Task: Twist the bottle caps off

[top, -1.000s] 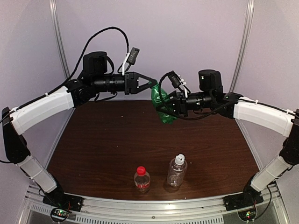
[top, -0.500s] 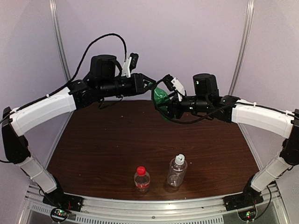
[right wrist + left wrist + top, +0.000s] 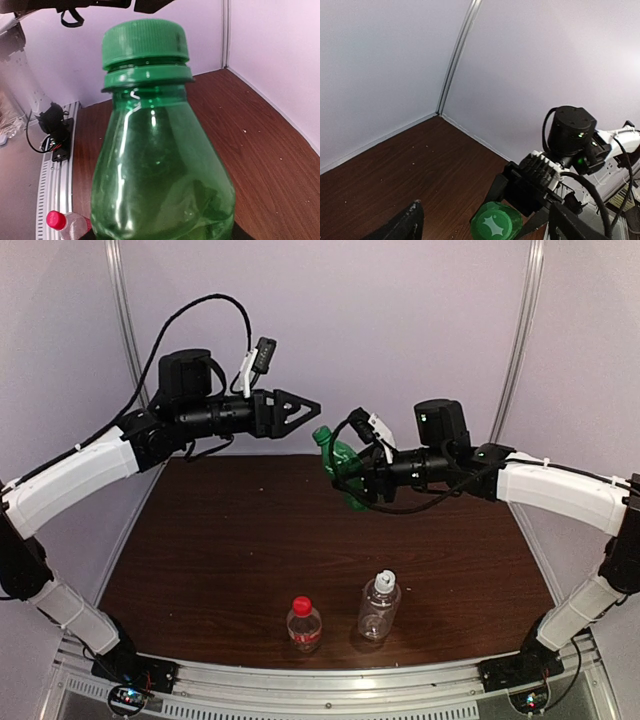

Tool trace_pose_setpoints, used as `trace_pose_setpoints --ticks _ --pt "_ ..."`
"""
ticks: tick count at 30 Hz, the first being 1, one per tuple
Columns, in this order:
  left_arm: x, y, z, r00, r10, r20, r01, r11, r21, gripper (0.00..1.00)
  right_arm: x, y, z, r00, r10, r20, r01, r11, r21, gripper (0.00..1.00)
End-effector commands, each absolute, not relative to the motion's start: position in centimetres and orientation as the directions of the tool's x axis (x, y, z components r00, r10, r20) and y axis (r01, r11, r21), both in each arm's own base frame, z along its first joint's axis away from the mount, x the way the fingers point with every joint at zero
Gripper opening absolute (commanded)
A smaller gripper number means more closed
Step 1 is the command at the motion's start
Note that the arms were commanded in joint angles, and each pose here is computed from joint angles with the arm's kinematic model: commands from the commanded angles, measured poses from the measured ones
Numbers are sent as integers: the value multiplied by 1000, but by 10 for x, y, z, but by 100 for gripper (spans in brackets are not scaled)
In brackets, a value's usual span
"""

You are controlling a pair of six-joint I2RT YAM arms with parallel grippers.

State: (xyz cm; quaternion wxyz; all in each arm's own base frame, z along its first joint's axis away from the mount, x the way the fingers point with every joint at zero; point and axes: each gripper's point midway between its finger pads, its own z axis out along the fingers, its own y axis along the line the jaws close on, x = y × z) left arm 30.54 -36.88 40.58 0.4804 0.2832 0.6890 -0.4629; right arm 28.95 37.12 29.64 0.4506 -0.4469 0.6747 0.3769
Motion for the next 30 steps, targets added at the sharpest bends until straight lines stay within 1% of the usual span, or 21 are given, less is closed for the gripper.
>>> trace_pose_setpoints --ticks 1,5,8,9,12,16,20,26,30 --pt "256 -370 434 -155 5 -988 972 182 -151 88 255 374 318 -188 -220 -957 -980 109 168 52" --pt "230 -373 436 -85 19 -996 996 33 -84 88 236 379 331 -205 -191 -960 -976 -31 215 54" --pt "223 -374 438 -57 13 -998 998 -21 -57 86 226 381 338 -204 -173 -964 -969 -106 224 54" --pt "222 -375 436 -56 14 -998 998 -34 -56 85 223 381 340 -226 -170 -959 -961 -123 249 54" --pt "221 -379 434 -65 14 -998 996 -67 -66 79 217 381 344 -247 -163 -955 -945 -178 275 54" --pt "222 -386 426 -111 28 -993 988 -103 -113 67 215 383 346 -253 -154 -955 -939 -200 281 54" --pt "223 -390 426 -125 15 -992 983 -135 -126 54 215 383 348 -254 -150 -956 -936 -209 281 53" --pt "224 -393 420 -150 20 -988 977 -151 -152 45 217 385 345 -260 -151 -954 -936 -204 288 53" --pt "226 -394 417 -162 21 -987 976 -145 -163 34 221 385 343 -264 -152 -952 -939 -186 290 51"
